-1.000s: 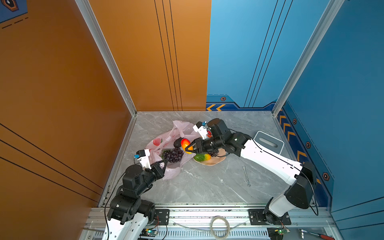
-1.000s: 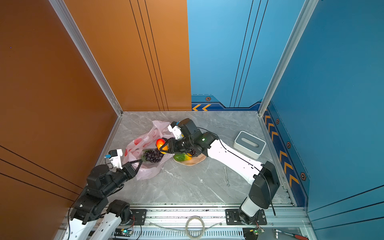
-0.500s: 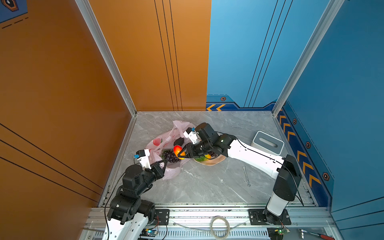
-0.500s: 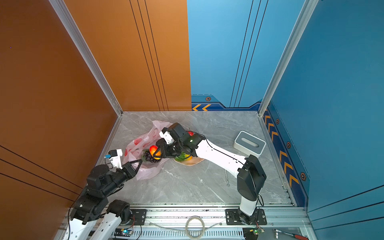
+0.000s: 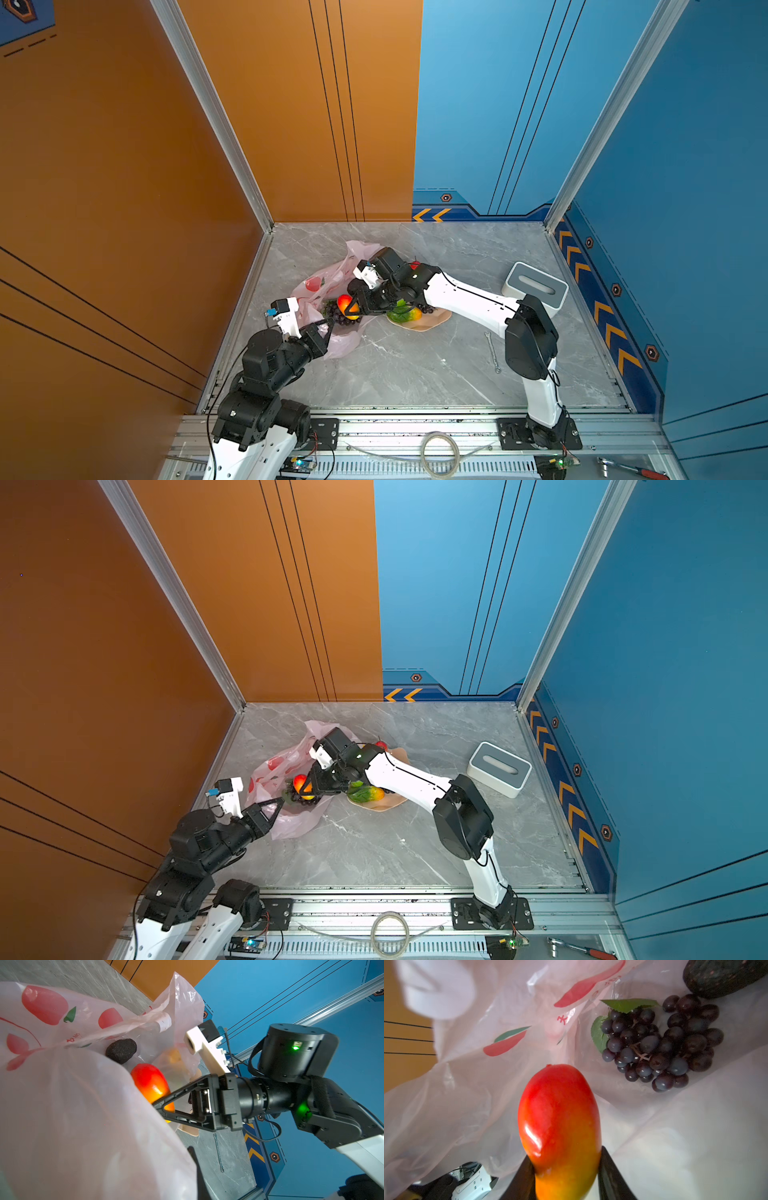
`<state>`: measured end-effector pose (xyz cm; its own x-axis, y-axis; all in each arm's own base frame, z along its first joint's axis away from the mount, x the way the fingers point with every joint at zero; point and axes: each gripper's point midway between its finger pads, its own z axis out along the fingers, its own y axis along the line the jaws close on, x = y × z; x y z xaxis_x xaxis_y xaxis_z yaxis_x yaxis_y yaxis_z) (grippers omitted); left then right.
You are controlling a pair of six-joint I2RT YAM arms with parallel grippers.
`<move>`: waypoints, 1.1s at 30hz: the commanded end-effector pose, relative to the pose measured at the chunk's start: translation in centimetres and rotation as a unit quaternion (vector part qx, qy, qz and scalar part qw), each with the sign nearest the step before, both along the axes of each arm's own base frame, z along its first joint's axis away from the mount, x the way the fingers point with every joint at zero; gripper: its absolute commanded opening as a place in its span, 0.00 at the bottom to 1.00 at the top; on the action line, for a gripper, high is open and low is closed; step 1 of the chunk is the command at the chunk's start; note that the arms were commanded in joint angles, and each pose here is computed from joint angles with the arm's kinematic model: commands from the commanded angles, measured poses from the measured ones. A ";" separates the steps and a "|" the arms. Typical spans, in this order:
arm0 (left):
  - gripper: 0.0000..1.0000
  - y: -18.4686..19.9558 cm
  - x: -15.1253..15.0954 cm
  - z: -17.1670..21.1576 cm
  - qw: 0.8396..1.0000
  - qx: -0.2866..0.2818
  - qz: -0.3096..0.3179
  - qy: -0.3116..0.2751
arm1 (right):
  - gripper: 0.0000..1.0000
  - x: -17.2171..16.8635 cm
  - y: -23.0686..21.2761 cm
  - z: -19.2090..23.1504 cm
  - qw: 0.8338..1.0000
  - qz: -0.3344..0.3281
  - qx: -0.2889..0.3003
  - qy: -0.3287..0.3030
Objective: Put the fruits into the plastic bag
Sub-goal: 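Lower the mango deep into the pink bag beside the grapes and open the right gripper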
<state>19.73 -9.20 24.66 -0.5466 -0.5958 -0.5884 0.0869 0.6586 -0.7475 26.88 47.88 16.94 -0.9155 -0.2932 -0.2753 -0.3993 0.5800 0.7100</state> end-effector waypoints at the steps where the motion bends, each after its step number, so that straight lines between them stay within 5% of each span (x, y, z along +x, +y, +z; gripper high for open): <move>1: 0.00 -0.1 -0.5 1.3 1.000 -0.002 -0.007 -0.016 | 0.37 0.0 0.9 -0.4 1.000 0.014 -0.002 0.007; 27: 0.00 -0.1 -0.7 0.7 1.000 -0.006 -0.009 -0.011 | 0.41 -1.4 4.8 -8.1 0.996 0.040 -0.052 0.060; 33: 0.00 -0.1 -0.7 0.7 1.000 -0.005 -0.010 -0.012 | 0.49 -1.3 4.8 -9.3 0.995 0.037 -0.061 0.068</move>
<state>19.26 -9.27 24.90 -0.5461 -0.5939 -0.5909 0.1019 0.6530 -0.7505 25.65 52.50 7.78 -0.9154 -0.3823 -0.1260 -0.3587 0.6327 0.6863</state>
